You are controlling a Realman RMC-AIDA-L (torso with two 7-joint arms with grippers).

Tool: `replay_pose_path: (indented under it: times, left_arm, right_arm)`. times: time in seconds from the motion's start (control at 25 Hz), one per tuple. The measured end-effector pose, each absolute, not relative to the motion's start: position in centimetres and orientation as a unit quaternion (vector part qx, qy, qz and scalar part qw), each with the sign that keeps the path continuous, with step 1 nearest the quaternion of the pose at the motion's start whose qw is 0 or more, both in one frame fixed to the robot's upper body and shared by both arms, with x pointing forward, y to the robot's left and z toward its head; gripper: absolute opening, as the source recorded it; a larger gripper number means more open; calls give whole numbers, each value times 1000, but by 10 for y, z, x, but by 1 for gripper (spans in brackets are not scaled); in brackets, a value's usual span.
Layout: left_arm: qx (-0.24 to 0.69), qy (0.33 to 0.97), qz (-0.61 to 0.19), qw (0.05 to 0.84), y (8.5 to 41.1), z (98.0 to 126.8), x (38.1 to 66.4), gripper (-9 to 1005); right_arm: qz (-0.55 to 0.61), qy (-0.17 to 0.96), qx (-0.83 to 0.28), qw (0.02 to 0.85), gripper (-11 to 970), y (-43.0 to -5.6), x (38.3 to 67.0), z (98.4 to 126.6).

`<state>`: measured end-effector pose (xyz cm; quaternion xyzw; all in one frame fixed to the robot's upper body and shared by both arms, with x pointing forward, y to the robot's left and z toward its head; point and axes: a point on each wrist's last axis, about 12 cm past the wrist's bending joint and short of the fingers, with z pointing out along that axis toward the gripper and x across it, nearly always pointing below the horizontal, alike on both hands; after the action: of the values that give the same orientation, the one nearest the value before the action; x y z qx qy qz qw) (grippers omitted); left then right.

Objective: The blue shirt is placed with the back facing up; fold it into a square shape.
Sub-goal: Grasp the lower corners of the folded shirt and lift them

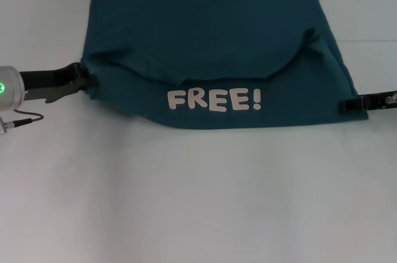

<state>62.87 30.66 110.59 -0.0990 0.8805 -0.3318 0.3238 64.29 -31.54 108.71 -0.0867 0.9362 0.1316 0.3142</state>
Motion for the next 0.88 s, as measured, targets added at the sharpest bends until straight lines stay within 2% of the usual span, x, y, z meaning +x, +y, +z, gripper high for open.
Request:
replay_pose_path:
  times: [0.2, 0.56, 0.76, 0.88]
  left_arm:
    - [-99, 881, -331, 324, 307, 1106, 629, 71]
    - [-99, 881, -331, 324, 306, 1106, 629, 76]
    - [-99, 881, -332, 324, 306, 1106, 629, 79]
    - [-97, 881, -335, 320, 306, 1106, 628, 80]
  right_arm:
    - [130, 937, -87, 314, 465, -316, 643, 1087]
    - [130, 937, -88, 312, 232, -315, 643, 1087]
    - [134, 938, -75, 312, 40, -319, 643, 1089]
    - [141, 939, -67, 307, 41, -324, 642, 1092]
